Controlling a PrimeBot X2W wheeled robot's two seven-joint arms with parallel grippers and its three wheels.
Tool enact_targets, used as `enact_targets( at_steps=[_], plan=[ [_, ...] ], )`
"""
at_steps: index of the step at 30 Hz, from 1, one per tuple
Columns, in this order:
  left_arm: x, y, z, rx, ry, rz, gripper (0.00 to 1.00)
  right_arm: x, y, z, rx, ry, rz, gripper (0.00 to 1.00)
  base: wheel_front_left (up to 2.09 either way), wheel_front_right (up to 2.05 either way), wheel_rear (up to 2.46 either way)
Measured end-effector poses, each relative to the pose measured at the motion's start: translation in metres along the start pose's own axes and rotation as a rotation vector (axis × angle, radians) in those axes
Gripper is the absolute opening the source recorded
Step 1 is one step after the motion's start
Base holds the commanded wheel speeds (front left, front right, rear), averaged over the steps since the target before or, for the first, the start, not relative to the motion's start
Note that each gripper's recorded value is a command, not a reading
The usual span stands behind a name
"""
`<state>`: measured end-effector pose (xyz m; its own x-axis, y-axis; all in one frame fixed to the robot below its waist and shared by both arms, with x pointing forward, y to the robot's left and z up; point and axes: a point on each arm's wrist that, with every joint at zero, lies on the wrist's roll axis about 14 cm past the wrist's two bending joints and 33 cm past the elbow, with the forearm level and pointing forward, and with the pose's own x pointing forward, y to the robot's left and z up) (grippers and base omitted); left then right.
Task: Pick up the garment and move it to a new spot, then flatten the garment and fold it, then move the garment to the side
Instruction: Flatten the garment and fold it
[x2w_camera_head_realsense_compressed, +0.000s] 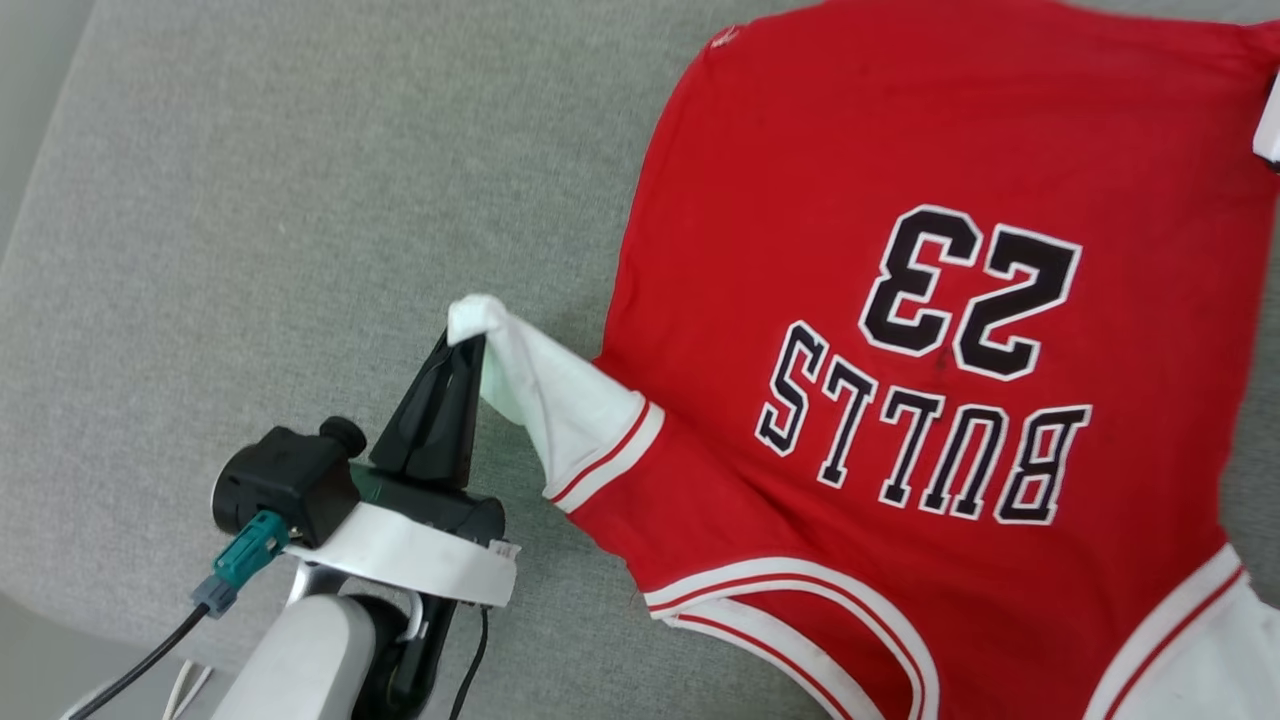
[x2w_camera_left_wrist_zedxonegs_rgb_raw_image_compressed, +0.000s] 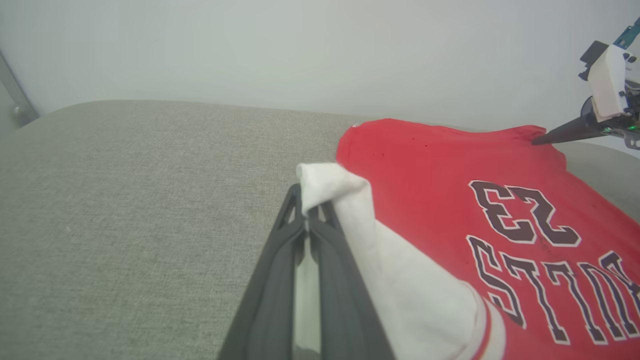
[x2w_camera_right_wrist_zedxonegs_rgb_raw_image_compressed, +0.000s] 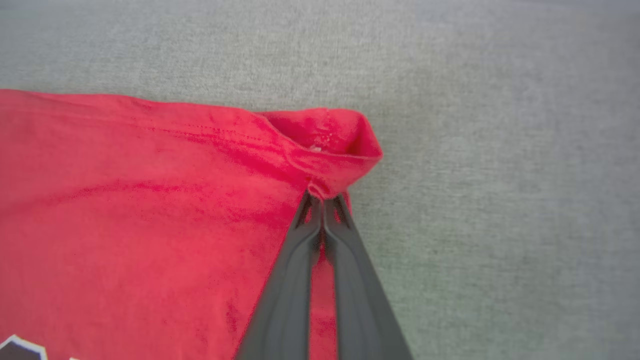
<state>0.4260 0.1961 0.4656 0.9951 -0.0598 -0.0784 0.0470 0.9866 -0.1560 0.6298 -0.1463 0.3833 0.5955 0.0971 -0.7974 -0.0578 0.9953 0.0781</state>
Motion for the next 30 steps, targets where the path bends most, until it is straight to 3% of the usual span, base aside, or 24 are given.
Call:
enact_targets(
  at_steps=[4,10,20,25,30],
  plan=[
    [-0.013,0.005,0.005,-0.007,-0.005,0.031,0.00,-0.033,-0.010,0.014,-0.071,-0.093,-0.025,0.00,0.00,0.00,0.00],
    [-0.034,0.006,0.011,-0.017,-0.001,0.061,0.00,-0.086,-0.025,-0.016,-0.141,-0.149,-0.021,0.00,0.00,0.00,0.00],
    [-0.067,-0.001,0.012,-0.021,0.040,0.069,0.00,-0.188,-0.074,-0.156,-0.093,-0.078,-0.072,0.00,0.00,0.00,0.00],
    [-0.072,-0.014,0.017,-0.008,0.041,0.030,0.00,-0.226,-0.084,-0.242,-0.049,0.032,-0.129,0.00,0.00,0.00,0.00],
    [-0.075,-0.023,0.022,-0.001,0.036,0.000,0.00,-0.241,-0.058,-0.316,0.108,0.136,-0.081,0.00,0.00,0.00,0.00]
  ],
)
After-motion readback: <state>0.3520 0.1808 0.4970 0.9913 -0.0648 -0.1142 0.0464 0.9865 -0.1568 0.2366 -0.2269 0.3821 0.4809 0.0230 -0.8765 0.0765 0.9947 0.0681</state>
